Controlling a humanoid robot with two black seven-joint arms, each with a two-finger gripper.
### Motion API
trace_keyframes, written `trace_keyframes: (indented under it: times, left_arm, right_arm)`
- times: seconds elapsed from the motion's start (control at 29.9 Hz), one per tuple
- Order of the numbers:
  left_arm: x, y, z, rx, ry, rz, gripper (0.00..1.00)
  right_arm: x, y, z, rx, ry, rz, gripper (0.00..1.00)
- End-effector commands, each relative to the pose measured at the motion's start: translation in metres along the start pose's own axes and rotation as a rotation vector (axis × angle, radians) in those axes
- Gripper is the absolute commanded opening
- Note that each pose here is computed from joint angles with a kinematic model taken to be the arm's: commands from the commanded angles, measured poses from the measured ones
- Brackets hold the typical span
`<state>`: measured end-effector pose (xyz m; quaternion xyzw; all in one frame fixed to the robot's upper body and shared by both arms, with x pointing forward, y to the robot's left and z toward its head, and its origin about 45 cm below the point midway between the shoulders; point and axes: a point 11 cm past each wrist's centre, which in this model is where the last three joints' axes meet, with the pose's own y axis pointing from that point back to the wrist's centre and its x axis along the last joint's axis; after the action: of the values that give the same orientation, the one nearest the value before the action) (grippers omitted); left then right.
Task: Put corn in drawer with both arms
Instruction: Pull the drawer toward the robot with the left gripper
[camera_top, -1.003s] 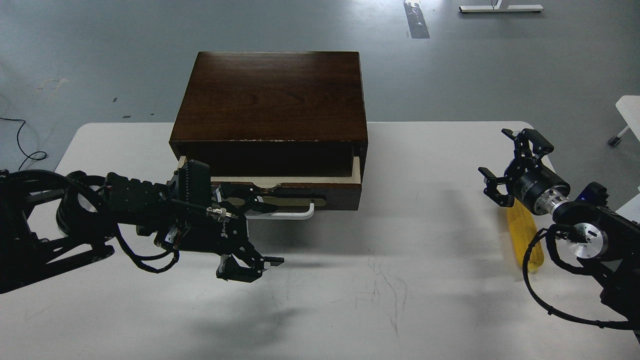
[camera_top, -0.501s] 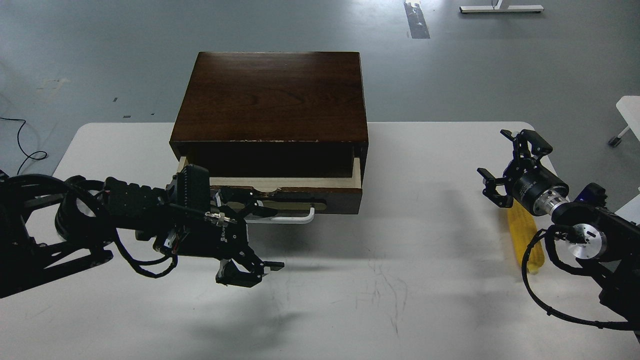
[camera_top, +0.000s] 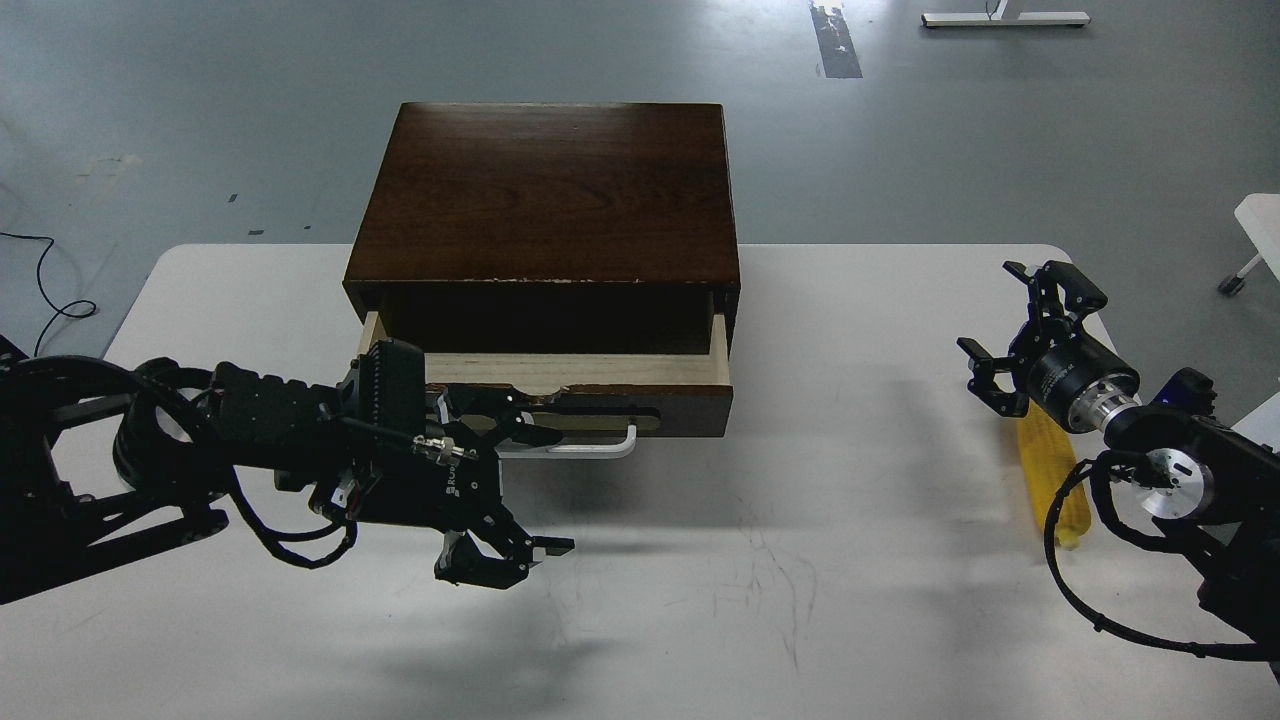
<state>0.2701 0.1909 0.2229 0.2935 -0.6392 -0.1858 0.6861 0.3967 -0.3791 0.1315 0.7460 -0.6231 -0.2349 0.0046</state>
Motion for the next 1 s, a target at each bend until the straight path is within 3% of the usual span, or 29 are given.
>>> trace_keyframes:
  times: [0.0,0.97]
  left_arm:
    - [-0.002,0.001,0.003,-0.004,0.006,-0.001,0.98]
    - [-0.005,0.005,0.012,-0.018,0.014,0.0,0.98]
  right_arm:
    - [0.0,0.0,-0.001,0.002,-0.001,0.0,1.0]
    - [0.002,-0.001,-0.006,0.014,-0.001,0.008,1.0]
